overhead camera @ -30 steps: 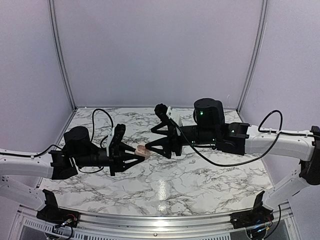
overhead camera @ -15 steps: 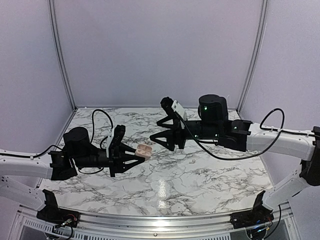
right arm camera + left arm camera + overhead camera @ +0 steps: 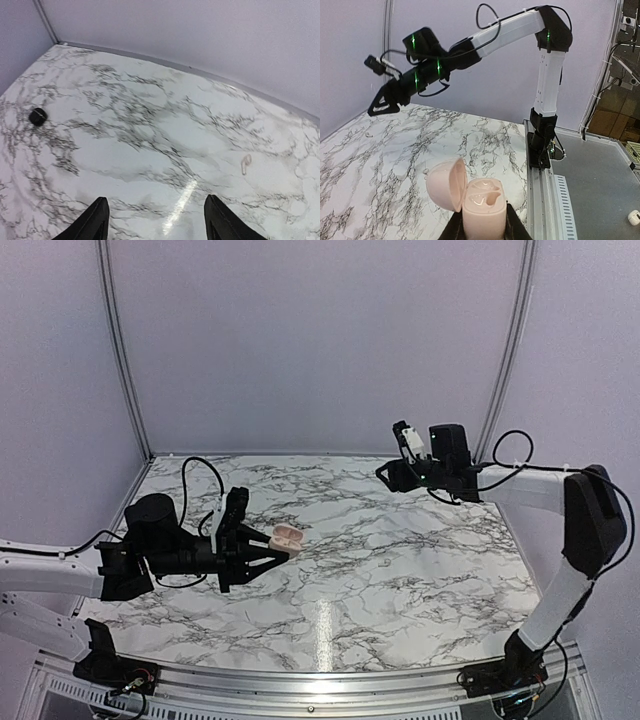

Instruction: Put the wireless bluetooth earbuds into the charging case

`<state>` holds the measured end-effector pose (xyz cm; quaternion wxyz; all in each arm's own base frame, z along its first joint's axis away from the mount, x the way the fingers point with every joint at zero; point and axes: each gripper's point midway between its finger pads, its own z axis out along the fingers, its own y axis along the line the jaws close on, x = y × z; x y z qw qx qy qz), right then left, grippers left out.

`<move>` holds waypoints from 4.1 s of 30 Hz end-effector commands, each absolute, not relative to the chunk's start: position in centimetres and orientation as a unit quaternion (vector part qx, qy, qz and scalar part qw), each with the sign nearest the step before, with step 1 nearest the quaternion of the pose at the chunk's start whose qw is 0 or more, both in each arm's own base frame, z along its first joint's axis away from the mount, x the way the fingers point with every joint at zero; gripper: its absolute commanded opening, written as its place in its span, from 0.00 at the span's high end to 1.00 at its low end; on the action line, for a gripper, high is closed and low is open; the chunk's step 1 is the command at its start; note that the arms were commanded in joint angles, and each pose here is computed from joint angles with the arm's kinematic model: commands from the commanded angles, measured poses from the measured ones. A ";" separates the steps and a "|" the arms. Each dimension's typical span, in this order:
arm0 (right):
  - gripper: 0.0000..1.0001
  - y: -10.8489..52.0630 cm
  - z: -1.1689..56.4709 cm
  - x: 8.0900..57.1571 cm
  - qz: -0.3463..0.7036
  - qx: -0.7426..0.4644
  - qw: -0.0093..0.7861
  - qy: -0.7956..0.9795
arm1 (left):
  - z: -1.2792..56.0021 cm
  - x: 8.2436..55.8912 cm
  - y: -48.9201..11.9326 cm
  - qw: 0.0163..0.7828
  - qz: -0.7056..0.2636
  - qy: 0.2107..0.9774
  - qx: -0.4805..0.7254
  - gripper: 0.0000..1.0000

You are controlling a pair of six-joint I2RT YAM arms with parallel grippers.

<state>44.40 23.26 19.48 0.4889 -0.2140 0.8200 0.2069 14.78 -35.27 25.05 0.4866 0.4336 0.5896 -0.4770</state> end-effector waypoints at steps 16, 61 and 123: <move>0.38 16.8 8.6 57.8 0.031 -0.146 0.395 0.906 | 26.0 15.0 -34.6 0.512 -0.473 0.580 0.421 1.00; 0.77 16.0 1.9 58.7 0.079 -0.173 0.304 0.933 | 25.8 15.3 -33.7 0.528 -0.456 0.585 0.413 1.00; 0.82 33.5 2.7 19.9 0.128 -0.445 0.104 0.880 | 25.4 15.9 -32.5 0.538 -0.447 0.601 0.387 1.00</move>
